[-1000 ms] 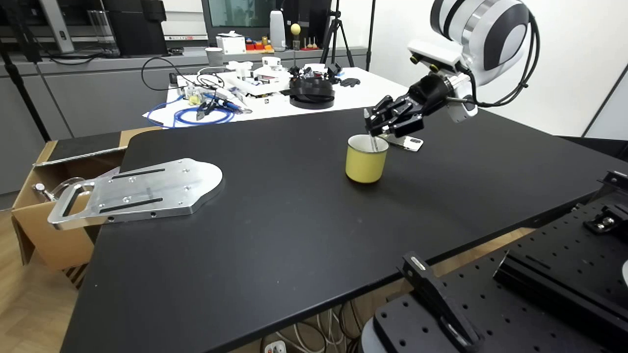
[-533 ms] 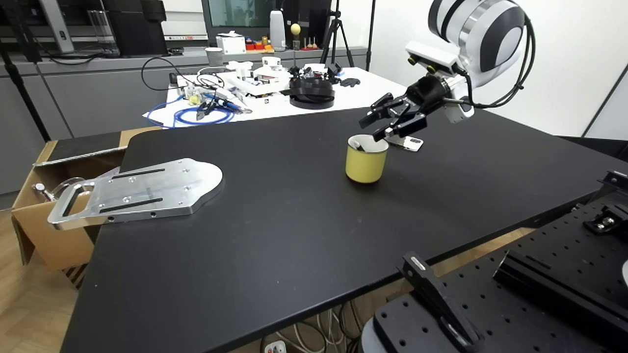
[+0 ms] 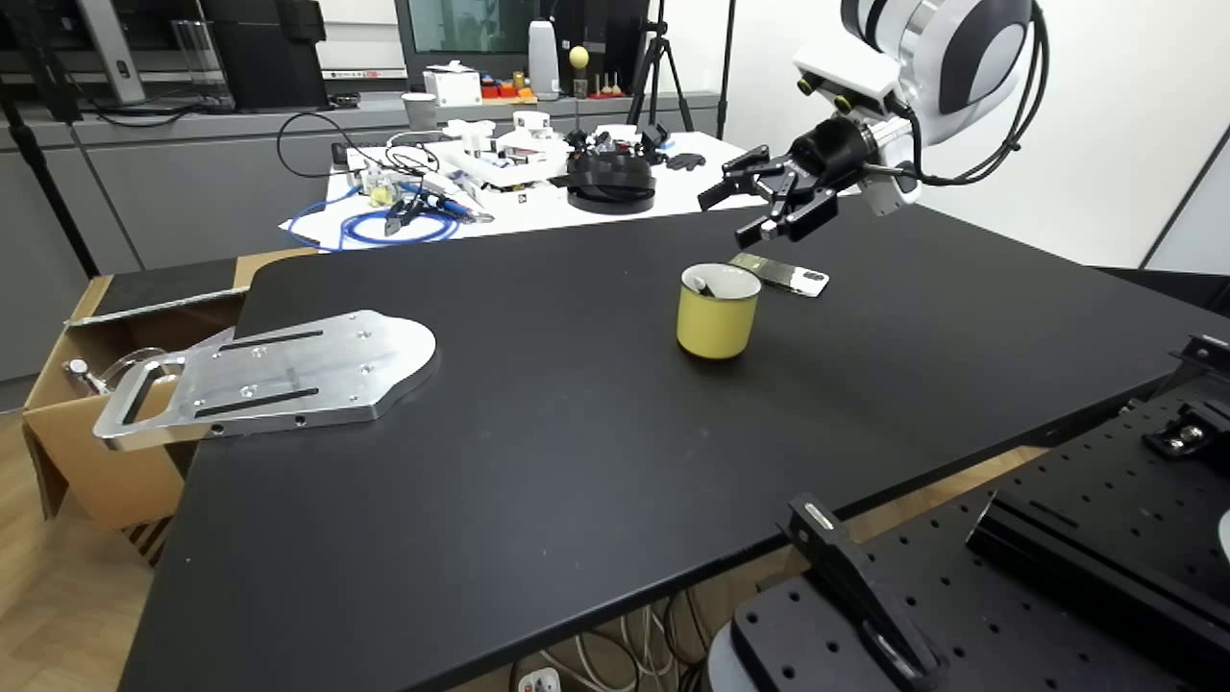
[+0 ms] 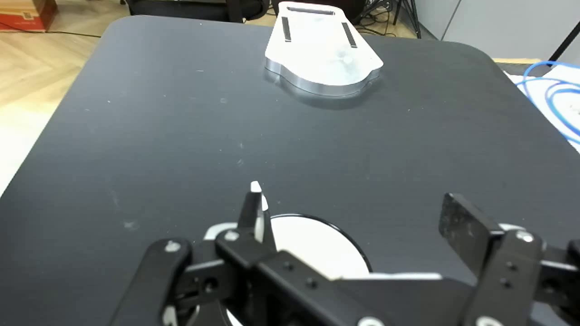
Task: Place the pen inside the yellow mug
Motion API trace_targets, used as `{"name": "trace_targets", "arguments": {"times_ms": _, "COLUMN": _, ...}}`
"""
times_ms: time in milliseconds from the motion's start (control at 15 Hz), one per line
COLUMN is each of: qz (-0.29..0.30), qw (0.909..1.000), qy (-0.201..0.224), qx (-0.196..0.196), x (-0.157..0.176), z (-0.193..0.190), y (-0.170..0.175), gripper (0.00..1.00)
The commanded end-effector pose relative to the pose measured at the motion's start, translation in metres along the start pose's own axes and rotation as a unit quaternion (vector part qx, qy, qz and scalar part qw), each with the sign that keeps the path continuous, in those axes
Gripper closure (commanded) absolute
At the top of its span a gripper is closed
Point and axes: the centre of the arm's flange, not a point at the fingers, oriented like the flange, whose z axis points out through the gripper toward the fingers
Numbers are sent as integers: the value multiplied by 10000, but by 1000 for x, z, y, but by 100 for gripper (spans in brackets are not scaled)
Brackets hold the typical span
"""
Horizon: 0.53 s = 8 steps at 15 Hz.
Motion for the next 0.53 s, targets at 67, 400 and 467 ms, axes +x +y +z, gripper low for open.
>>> {"name": "trace_targets", "arguments": {"times_ms": 67, "qz": -111, "qw": 9999, "qy": -51, "qx": -99, "x": -16, "z": -11, "y": -1, "gripper": 0}}
{"name": "trace_targets", "arguments": {"times_ms": 400, "qz": -114, "qw": 9999, "qy": -27, "qx": -64, "x": -8, "z": -5, "y": -2, "gripper": 0}}
{"name": "trace_targets", "arguments": {"times_ms": 467, "qz": -116, "qw": 9999, "qy": -26, "qx": -71, "x": -7, "z": -5, "y": -2, "gripper": 0}}
